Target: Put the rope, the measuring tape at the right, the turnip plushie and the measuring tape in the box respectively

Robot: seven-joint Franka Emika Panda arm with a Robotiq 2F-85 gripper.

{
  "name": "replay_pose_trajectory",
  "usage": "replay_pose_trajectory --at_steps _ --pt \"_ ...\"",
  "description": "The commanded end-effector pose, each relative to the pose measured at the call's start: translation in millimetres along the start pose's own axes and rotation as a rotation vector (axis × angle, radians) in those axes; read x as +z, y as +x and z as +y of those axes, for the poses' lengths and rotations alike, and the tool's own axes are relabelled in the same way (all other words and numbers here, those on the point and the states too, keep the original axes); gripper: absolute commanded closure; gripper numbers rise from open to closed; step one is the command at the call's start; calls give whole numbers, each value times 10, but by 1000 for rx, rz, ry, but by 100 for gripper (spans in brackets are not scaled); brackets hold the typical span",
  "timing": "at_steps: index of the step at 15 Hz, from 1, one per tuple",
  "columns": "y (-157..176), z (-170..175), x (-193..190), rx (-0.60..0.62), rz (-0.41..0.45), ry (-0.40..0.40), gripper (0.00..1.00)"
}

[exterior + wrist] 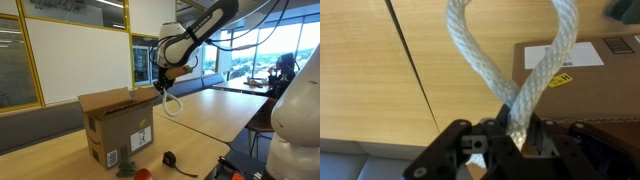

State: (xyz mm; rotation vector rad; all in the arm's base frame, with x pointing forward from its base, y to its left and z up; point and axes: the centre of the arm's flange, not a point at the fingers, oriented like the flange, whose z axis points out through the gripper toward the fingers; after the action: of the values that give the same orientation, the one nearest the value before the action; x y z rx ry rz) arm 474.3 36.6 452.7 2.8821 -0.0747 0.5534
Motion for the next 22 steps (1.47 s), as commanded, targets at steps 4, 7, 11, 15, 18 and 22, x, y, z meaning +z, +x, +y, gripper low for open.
replay_pose_trajectory --at_steps 4,7,11,15,18,22 --pt "352 -663 -867 2 147 -108 85" --pt "624 -867 -1101 21 208 -115 85" --pt "983 -974 -1178 55 259 -101 85" --pt "1192 -1041 -1019 52 340 -30 85" --pt "1329 -1106 -703 43 363 27 85" --pt "1436 -1193 -193 32 357 108 85"
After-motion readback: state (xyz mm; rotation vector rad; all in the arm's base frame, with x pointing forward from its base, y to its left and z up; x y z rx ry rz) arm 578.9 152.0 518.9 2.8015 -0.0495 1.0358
